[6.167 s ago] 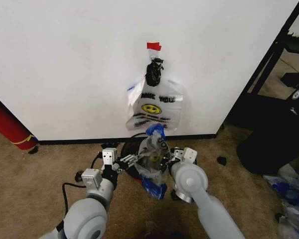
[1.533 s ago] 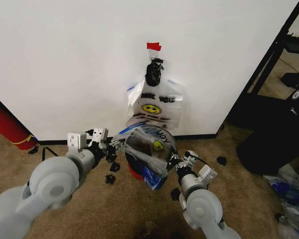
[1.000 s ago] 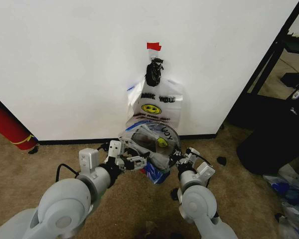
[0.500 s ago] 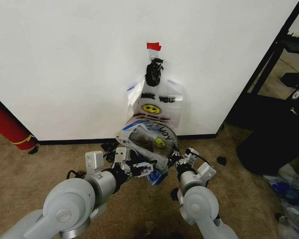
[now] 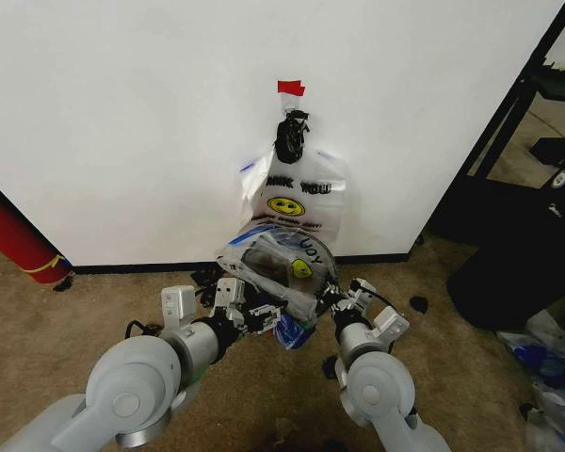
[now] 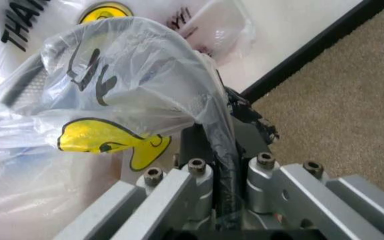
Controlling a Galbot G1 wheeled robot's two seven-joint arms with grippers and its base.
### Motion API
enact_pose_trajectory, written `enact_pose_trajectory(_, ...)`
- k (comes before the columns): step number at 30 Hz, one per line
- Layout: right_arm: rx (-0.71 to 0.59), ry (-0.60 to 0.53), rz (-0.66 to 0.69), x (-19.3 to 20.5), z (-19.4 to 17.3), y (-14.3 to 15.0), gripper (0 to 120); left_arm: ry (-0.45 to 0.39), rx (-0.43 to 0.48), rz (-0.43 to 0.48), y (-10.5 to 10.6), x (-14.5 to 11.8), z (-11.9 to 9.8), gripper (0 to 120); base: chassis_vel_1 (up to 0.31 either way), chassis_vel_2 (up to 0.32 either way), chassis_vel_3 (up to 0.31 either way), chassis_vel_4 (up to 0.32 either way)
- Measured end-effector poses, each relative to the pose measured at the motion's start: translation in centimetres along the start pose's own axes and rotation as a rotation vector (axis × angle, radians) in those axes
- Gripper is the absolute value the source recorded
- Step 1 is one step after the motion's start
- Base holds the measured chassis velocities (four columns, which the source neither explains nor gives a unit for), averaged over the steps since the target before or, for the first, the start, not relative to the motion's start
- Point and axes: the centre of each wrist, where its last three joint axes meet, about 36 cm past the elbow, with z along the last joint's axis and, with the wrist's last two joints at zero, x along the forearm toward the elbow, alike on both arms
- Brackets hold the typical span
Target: Pick up the garbage bag from the wall and place it over the trash bin.
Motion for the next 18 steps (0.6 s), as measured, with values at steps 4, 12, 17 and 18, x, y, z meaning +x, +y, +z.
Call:
enact_pose_trajectory(4, 0.000, 0.001, 0.002, -0.02, -0.03, 0.02, 1, -0.003, -0.007, -0.005, 0.08, 0.03, -0.14, 30, 0.000, 0.000, 0.000, 0.000)
enact_pose_trajectory(12, -0.006, 0.002, 0.000, -0.16, -0.12, 0.30, 1, 0.000, -0.026, -0.010, 0.24, -0.04, -0.46, 0, 0.000, 0.000, 0.000, 0.000)
enact_pose_trajectory(17, -0.005, 0.001, 0.001, -0.27, -0.41, 0.34, 1, 0.005, -0.025, -0.006, 0.11, 0.09, -0.28, 0, 0.000, 0.000, 0.000, 0.000)
enact_pose_trajectory(18, -0.005, 0.000, 0.002, -0.29, -0.49, 0.29, 1, 0.005, -0.026, -0.006, 0.10, 0.16, -0.27, 0, 0.000, 0.000, 0.000, 0.000)
